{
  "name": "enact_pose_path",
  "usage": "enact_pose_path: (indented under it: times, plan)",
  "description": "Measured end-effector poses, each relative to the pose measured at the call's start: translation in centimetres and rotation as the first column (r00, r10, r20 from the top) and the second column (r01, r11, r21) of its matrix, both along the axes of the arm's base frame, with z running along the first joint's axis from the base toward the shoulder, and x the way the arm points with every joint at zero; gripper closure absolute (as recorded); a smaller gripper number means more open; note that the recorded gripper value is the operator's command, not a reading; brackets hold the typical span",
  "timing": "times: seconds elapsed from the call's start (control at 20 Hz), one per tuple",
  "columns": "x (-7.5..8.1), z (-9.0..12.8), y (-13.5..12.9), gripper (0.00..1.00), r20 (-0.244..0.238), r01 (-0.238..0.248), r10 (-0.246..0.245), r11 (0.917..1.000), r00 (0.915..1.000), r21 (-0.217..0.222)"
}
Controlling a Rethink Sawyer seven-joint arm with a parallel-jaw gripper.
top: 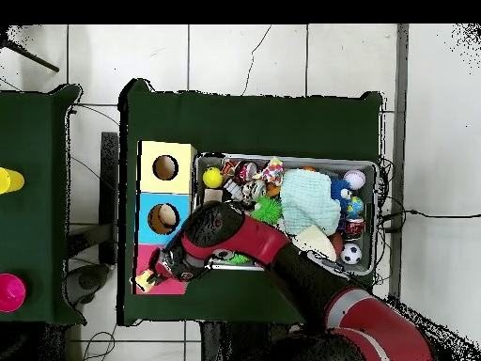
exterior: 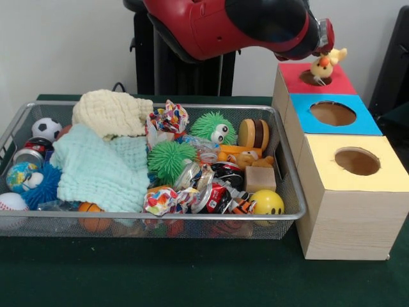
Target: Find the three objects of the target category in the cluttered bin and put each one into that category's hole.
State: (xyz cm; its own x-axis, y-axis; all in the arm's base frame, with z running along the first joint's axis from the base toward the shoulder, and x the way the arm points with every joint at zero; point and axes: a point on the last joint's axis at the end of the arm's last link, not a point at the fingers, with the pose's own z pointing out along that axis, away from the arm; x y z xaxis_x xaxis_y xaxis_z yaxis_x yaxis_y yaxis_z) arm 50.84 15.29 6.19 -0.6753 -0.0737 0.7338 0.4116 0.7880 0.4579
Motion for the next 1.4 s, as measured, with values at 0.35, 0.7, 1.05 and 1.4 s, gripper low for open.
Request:
enact_pose_path:
  times: [0.35,0.7,1.05,1.4]
  plan:
    - [-1.1,-0.1,0.3,1.0,-0.022,-0.01,0.01,0.9999,0.9997,0.005]
    - [-2.9,0.3,0.4,1.0,-0.065,-0.033,0.034,0.9993,0.9973,0.017]
    - [-3.7,1.3,-0.3,1.0,-0.133,-0.063,0.068,0.997,0.9888,0.044]
    - [-3.5,1.4,-0.9,1.0,-0.135,-0.053,0.059,0.9976,0.9891,0.044]
